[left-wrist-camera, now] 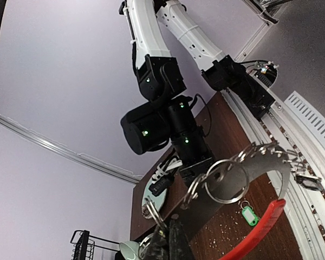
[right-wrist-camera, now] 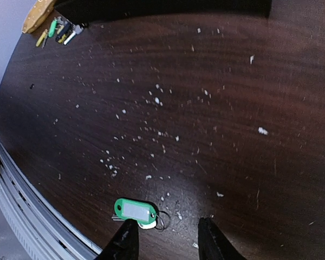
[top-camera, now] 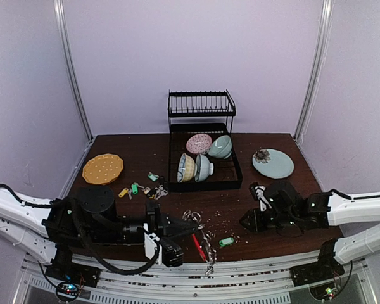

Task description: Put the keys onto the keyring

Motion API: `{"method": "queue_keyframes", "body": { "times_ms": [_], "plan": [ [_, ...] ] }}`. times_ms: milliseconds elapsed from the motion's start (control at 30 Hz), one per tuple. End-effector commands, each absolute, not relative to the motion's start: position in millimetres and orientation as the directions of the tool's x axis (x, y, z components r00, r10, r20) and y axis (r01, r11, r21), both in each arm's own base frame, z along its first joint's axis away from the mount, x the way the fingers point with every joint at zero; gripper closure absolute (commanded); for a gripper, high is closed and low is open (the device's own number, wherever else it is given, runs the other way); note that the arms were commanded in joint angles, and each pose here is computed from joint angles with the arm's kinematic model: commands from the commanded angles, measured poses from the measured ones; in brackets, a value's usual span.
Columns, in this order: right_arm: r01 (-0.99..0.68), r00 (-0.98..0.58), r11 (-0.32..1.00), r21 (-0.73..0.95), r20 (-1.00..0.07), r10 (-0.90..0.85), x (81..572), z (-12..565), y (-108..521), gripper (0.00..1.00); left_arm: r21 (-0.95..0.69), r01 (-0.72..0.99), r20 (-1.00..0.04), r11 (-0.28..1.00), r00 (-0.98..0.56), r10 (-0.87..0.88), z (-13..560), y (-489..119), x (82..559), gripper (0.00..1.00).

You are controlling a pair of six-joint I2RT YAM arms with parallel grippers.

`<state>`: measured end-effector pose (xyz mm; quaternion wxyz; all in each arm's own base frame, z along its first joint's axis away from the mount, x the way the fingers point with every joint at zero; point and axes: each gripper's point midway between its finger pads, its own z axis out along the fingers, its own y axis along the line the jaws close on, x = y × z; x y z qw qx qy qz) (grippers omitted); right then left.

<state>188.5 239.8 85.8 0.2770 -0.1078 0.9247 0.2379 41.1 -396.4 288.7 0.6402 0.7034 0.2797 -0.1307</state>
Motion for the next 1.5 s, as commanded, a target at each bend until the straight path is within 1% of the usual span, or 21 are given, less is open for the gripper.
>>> {"method": "queue_keyframes", "body": {
  "times_ms": [0,133,367,667,800,1100,1133,1200,1267,1367,1400,1467],
  "plan": [
    [-0.266,-0.882,0.846,0.462,-0.471,-0.020,177,60,246,0.59,0.797,0.597,-0.604,0.093,0.781,0.161,318,-393,42,1.00],
    [-0.309,-0.897,0.818,0.486,-0.435,-0.080,173,50,264,0.59,0.797,0.593,-0.603,0.110,0.780,0.165,321,-390,45,1.00],
    [-0.311,-0.921,0.838,0.448,-0.361,-0.149,165,22,264,0.73,0.766,0.622,-0.643,0.163,0.748,0.164,324,-388,50,1.00],
    [-0.310,-0.927,0.822,0.478,-0.344,-0.150,157,23,263,0.80,0.774,0.611,-0.634,0.169,0.750,0.189,322,-388,54,1.00],
    [-0.311,-0.929,0.820,0.481,-0.336,-0.155,157,21,265,0.88,0.773,0.610,-0.634,0.175,0.749,0.193,322,-388,55,1.00],
    [-0.308,-0.930,0.837,0.453,-0.330,-0.163,158,13,262,0.87,0.766,0.616,-0.642,0.183,0.738,0.206,321,-389,58,1.00],
    [-0.309,-0.930,0.836,0.453,-0.328,-0.166,157,12,262,0.88,0.767,0.615,-0.642,0.183,0.739,0.206,321,-389,58,1.00],
    [-0.314,-0.929,0.832,0.457,-0.327,-0.171,157,12,263,0.93,0.767,0.615,-0.641,0.183,0.739,0.206,322,-389,58,1.00],
    [-0.320,-0.928,0.824,0.468,-0.331,-0.173,157,15,265,1.00,0.768,0.614,-0.640,0.180,0.738,0.212,320,-389,58,1.00],
    [-0.360,-0.912,0.790,0.497,-0.364,-0.188,157,29,273,1.00,0.772,0.607,-0.635,0.185,0.736,0.235,318,-388,62,1.00],
    [-0.388,-0.899,0.775,0.498,-0.391,-0.198,158,37,275,1.00,0.777,0.601,-0.629,0.186,0.738,0.243,317,-388,63,1.00],
    [-0.466,-0.846,0.753,0.465,-0.483,-0.226,166,62,277,1.00,0.786,0.585,-0.618,0.197,0.739,0.268,318,-387,68,1.00]
  ]
}}
